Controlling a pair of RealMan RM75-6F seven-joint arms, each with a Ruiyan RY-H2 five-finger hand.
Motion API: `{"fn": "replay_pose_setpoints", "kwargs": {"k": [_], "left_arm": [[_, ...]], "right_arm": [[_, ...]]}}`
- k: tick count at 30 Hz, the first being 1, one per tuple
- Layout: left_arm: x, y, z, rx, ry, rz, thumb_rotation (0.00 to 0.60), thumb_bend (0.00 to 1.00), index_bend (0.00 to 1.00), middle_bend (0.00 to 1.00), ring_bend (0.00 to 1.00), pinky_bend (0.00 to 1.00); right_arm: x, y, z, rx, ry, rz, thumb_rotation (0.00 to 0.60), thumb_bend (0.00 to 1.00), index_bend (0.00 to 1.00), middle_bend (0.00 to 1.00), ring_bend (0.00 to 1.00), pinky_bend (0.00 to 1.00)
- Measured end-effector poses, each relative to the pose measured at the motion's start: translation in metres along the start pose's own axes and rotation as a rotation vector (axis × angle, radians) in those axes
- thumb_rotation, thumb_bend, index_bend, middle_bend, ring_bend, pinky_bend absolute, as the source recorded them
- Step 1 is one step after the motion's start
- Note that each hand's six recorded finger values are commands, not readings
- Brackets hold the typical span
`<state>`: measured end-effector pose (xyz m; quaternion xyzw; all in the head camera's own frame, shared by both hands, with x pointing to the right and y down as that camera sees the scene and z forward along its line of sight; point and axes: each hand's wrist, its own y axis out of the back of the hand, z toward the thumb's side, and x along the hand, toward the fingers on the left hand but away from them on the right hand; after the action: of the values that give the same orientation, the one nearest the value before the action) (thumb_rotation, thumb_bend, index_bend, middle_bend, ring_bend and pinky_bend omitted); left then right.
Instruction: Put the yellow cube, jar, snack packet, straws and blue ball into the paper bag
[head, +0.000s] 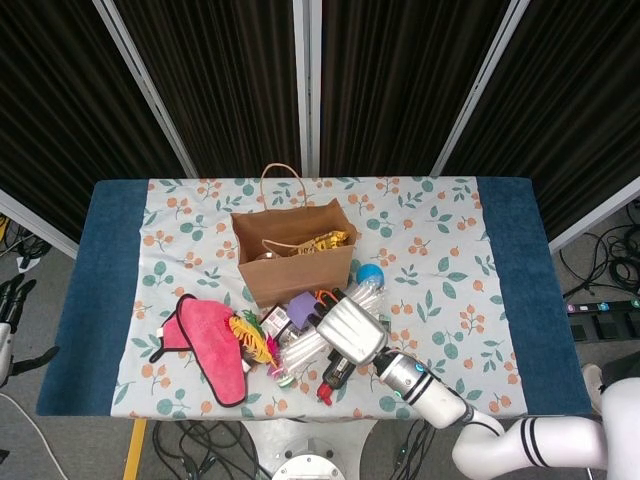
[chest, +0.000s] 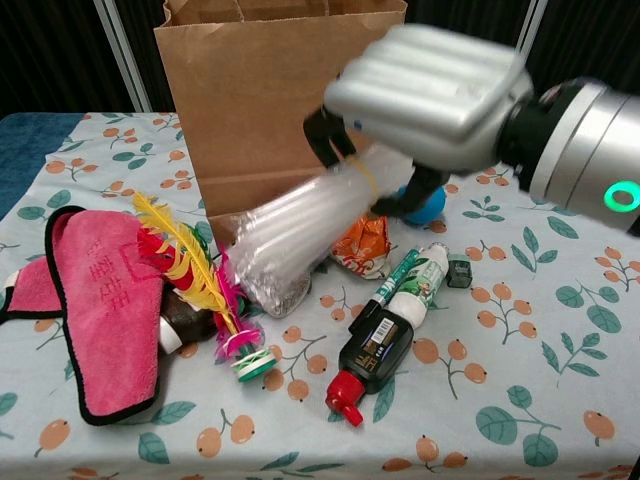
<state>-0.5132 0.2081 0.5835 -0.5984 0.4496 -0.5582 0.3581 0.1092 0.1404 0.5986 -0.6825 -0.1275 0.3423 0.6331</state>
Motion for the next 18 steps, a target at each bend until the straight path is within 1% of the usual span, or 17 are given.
{"fn": "replay_pose_setpoints", "kwargs": {"k": [3, 4, 6, 7, 10, 14, 16, 18], "left_arm": [[0.001, -0.001, 0.003, 0.001, -0.006, -0.006, 0.600, 0.10, 0.08, 0.14, 0.06, 0.20], [0.001, -0.002, 0.004, 0.001, -0.009, -0.007, 0.600, 0.10, 0.08, 0.14, 0.06, 0.20], [0.002, -0.002, 0.007, 0.002, -0.015, -0.009, 0.600, 0.10, 0.08, 0.14, 0.06, 0.20], [0.002, -0.002, 0.008, 0.002, -0.017, -0.009, 0.600, 0.10, 0.08, 0.14, 0.06, 0.20], [0.003, -0.001, 0.010, 0.003, -0.022, -0.008, 0.600, 0.10, 0.08, 0.14, 0.06, 0.20], [0.005, 0.001, 0.011, 0.005, -0.026, -0.007, 0.600, 0.10, 0.08, 0.14, 0.06, 0.20], [0.006, 0.002, 0.012, 0.005, -0.027, -0.004, 0.600, 0.10, 0.08, 0.14, 0.06, 0.20], [0.006, 0.003, 0.011, 0.003, -0.026, -0.002, 0.600, 0.10, 0.08, 0.14, 0.06, 0.20]], "right_arm": [[0.003, 0.043, -0.012, 0.019, -0.024, -0.090, 0.600, 0.15, 0.54, 0.47, 0.34, 0.44], [0.003, 0.062, -0.018, 0.032, -0.037, -0.131, 0.600, 0.15, 0.54, 0.47, 0.34, 0.44], [0.003, 0.090, -0.027, 0.060, -0.058, -0.193, 0.600, 0.15, 0.54, 0.47, 0.34, 0.44], [0.003, 0.108, -0.033, 0.084, -0.073, -0.232, 0.600, 0.15, 0.54, 0.48, 0.35, 0.45], [0.000, 0.145, -0.045, 0.136, -0.107, -0.315, 0.600, 0.15, 0.54, 0.48, 0.36, 0.45], [-0.014, 0.179, -0.060, 0.197, -0.153, -0.387, 0.600, 0.15, 0.55, 0.48, 0.36, 0.45], [-0.025, 0.189, -0.068, 0.243, -0.178, -0.401, 0.600, 0.15, 0.55, 0.48, 0.36, 0.45], [-0.036, 0.193, -0.076, 0.284, -0.202, -0.400, 0.600, 0.15, 0.55, 0.48, 0.36, 0.45]]}}
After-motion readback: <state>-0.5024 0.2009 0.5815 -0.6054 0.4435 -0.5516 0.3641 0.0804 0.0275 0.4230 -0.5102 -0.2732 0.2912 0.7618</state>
